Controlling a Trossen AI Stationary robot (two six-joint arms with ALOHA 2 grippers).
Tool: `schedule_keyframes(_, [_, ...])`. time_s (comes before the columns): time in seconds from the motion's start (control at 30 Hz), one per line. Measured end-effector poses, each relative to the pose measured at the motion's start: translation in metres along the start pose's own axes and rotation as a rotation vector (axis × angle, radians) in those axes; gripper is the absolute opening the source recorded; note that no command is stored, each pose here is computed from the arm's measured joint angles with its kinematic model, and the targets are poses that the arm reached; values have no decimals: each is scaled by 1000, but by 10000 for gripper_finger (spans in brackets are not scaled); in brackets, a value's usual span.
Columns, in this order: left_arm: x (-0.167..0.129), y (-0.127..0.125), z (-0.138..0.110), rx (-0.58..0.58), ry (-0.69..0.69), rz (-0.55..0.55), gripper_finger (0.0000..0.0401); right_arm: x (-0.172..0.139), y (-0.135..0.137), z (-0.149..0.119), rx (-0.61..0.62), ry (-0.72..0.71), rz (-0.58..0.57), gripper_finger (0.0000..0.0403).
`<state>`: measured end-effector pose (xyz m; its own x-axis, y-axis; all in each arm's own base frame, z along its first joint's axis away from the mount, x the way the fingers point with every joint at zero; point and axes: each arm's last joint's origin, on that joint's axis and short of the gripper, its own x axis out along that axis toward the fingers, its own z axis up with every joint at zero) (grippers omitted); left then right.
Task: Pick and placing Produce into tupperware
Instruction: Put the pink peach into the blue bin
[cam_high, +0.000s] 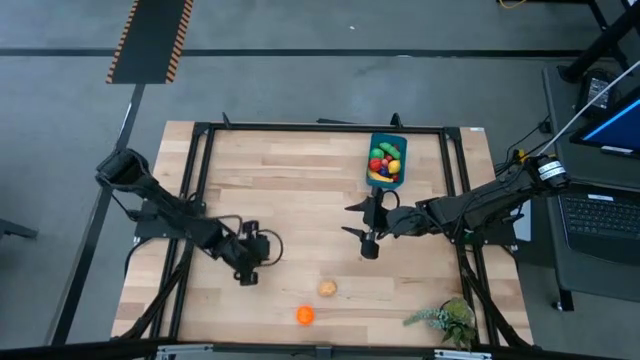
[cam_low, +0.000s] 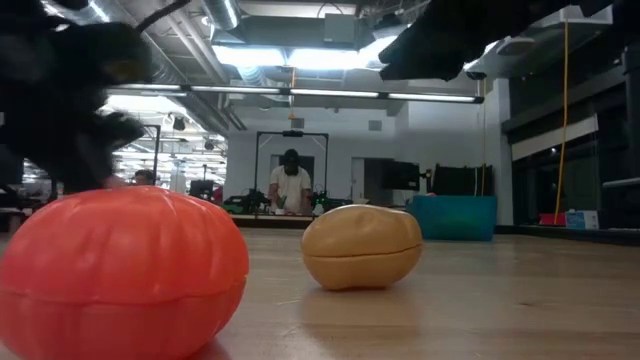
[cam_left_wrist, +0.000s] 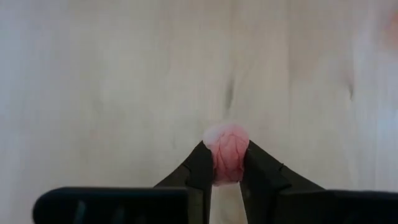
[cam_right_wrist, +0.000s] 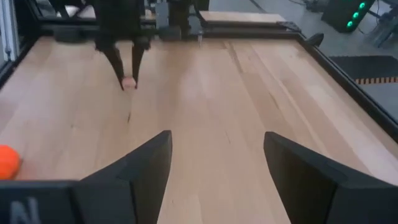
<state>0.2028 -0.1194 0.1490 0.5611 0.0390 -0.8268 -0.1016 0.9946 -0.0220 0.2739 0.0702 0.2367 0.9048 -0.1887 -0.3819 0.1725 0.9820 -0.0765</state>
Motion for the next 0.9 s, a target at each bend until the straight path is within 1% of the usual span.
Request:
schedule_keyframes(0.13, [-1, 14, 20, 16, -99, -12, 51, 0, -1, -6, -28, 58, -7, 255])
schedule_keyframes(0.2, [-3, 20, 32, 19, -177, -17, 47, -1, -2, -10, -47, 98, -12, 255])
schedule_keyframes(0.33, [-7, 31, 54, 44, -310, -87, 43, -1, -3, -18, -83, 172, -21, 255])
schedule_keyframes(0.47, [-11, 45, 73, 68, -442, -128, 47, -2, -3, -18, -97, 174, -20, 255])
schedule_keyframes(0.63, [-11, 69, 93, 59, -572, -205, 42, -1, -3, -17, -193, 162, -11, 255])
schedule_keyframes(0.8, [-9, 92, 105, 52, -643, -281, 42, -1, -2, -13, -302, 124, -2, 255])
schedule_keyframes(0.9, [-2, 103, 108, 34, -663, -295, 44, 0, -2, -10, -367, 102, -31, 255])
